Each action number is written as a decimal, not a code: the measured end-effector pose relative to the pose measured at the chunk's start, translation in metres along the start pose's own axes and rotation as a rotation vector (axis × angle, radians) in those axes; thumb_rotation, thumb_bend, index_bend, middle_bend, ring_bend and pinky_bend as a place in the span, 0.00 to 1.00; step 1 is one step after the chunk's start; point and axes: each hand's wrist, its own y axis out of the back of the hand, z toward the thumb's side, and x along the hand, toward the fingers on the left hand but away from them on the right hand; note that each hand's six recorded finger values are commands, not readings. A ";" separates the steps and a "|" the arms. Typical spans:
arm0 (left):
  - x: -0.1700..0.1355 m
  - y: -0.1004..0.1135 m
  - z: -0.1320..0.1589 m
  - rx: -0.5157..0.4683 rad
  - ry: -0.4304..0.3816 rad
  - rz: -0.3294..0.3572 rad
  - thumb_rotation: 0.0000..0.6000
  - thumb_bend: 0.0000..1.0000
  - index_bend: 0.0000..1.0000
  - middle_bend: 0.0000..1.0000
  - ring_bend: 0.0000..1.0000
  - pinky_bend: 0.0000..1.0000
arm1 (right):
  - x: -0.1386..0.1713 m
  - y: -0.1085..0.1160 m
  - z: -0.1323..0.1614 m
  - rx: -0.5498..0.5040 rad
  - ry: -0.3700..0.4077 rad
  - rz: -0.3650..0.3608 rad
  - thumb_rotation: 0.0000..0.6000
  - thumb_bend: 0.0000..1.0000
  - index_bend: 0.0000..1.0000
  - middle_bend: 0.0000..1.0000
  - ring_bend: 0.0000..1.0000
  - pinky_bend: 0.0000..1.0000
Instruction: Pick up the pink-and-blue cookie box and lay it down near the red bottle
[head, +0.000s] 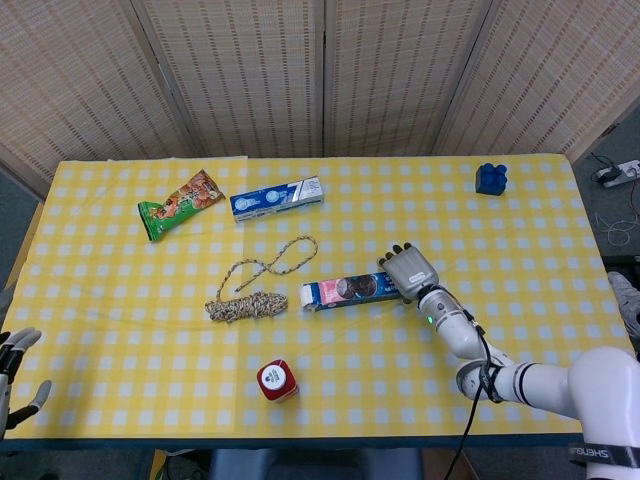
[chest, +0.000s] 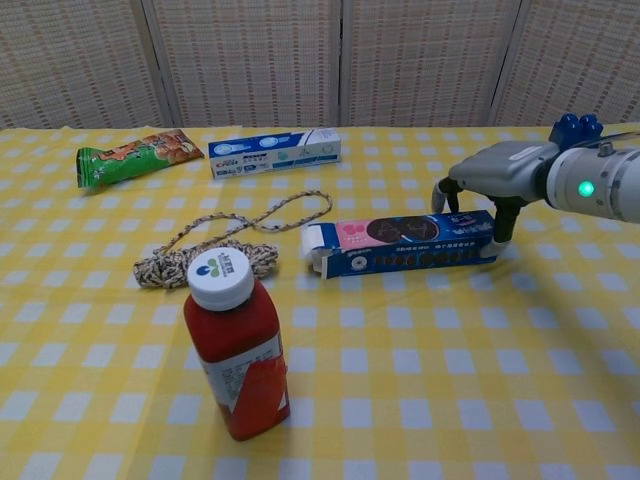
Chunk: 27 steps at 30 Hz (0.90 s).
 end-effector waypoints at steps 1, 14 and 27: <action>0.000 0.000 0.001 0.000 -0.002 0.000 1.00 0.33 0.22 0.19 0.12 0.05 | -0.001 -0.001 -0.001 0.004 -0.002 0.004 1.00 0.15 0.30 0.29 0.16 0.20; 0.001 -0.001 0.002 0.001 -0.006 -0.003 1.00 0.33 0.22 0.19 0.12 0.05 | 0.000 0.003 0.002 -0.019 0.008 -0.021 1.00 0.28 0.44 0.34 0.16 0.20; 0.002 -0.001 0.003 0.000 -0.009 -0.002 1.00 0.33 0.22 0.19 0.12 0.05 | 0.025 0.062 0.016 -0.078 0.070 -0.154 1.00 0.30 0.49 0.38 0.19 0.20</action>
